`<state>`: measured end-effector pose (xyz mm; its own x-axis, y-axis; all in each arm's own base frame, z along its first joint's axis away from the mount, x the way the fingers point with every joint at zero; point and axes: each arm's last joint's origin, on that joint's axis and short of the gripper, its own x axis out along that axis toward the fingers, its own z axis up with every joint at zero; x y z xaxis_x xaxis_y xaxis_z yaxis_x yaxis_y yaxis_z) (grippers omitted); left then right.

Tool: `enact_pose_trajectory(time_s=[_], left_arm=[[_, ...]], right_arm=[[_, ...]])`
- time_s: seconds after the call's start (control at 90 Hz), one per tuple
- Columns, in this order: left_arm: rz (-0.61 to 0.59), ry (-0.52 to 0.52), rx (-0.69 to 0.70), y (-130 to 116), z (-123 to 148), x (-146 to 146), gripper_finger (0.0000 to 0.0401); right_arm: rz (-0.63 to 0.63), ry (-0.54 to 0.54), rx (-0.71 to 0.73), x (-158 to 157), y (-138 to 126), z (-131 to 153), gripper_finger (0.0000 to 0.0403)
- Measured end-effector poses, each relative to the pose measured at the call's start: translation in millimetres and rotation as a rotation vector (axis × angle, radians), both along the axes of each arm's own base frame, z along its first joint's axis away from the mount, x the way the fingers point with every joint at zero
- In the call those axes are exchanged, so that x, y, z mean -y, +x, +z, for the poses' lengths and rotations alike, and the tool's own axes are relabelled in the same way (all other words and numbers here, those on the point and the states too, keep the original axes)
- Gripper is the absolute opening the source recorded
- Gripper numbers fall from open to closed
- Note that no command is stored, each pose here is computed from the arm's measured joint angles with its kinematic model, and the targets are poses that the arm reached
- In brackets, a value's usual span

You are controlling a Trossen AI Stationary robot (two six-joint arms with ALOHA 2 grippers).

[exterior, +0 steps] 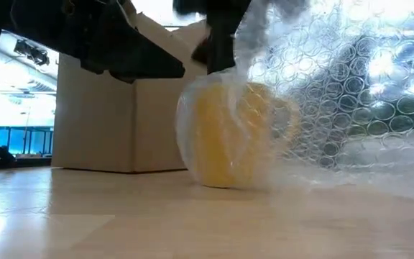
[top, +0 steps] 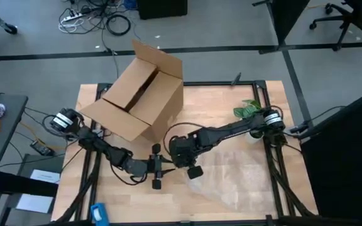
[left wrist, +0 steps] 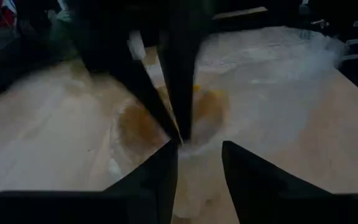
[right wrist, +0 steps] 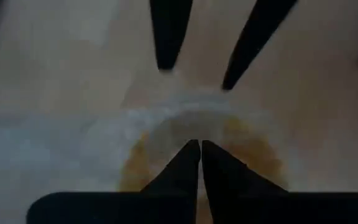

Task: Wrap mug
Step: Wrap the yellow mug with the bubble wrap

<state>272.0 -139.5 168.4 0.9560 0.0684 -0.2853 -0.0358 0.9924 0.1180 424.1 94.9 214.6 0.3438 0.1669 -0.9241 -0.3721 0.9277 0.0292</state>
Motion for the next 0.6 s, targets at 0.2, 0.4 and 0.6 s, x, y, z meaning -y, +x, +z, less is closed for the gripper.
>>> enact_pose_trajectory(time_s=[0.2,0.4,0.6], left_arm=[[-0.001,-0.015,-0.012,-1,-1,0,0.0110],[-0.002,-0.011,-0.020,-1,-2,0,0.0110],[-0.004,0.000,-0.033,-1,-3,0,0.0110]], right_arm=[[0.015,-0.012,-0.127,-3,9,-46,0.0001],[0.013,-0.012,-0.145,1,8,-47,0.0001],[0.001,-0.004,-0.129,3,-3,-20,0.0000]])
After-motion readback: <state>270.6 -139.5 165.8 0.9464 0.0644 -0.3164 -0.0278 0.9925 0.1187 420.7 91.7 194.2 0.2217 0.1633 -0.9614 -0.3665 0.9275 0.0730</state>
